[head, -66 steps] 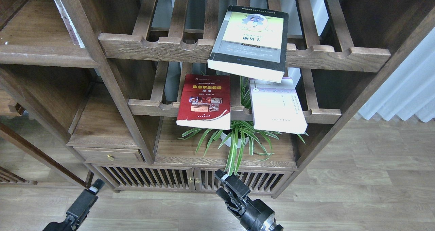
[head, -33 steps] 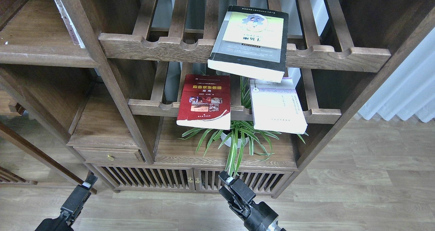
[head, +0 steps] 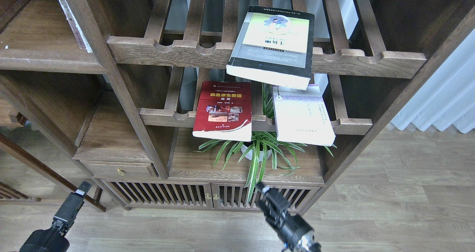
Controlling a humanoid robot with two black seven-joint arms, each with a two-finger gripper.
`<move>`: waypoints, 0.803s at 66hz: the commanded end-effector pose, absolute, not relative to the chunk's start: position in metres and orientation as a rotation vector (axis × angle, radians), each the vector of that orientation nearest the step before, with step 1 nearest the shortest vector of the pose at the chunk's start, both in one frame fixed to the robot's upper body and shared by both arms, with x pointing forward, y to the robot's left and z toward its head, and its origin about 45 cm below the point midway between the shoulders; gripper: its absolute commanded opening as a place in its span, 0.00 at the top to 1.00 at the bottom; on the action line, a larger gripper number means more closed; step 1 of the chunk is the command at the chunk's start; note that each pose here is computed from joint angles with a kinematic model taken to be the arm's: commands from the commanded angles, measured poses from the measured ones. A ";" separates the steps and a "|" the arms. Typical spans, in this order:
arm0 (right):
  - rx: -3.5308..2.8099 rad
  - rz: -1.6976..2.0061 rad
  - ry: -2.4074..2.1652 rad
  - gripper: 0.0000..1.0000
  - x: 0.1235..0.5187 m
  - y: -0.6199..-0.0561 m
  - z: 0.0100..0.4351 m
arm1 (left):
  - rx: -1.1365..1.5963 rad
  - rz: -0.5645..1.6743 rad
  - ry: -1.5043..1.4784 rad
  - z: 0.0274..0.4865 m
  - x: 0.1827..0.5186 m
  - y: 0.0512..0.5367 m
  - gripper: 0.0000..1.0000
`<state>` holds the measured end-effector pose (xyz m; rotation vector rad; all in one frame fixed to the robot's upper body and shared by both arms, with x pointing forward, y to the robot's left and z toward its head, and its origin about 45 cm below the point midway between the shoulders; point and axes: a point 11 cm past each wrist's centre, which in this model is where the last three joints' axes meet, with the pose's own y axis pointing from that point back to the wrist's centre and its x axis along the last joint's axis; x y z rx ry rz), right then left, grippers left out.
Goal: Organize books on shelf
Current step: 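Raise both grippers toward the middle shelf of the bookshelf, then reach the right gripper up to the white booklet on the middle shelf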
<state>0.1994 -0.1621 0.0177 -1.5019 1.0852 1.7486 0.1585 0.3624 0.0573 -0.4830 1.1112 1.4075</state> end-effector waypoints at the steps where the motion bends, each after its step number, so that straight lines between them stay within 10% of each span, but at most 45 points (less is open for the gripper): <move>1: -1.517 1.703 1.016 0.00 0.212 -0.155 0.038 | -0.477 1.418 1.111 0.055 0.157 0.365 0.00; 53: -1.340 1.396 1.109 0.08 0.271 -0.217 0.070 | -0.478 1.419 1.100 0.057 0.161 0.368 0.00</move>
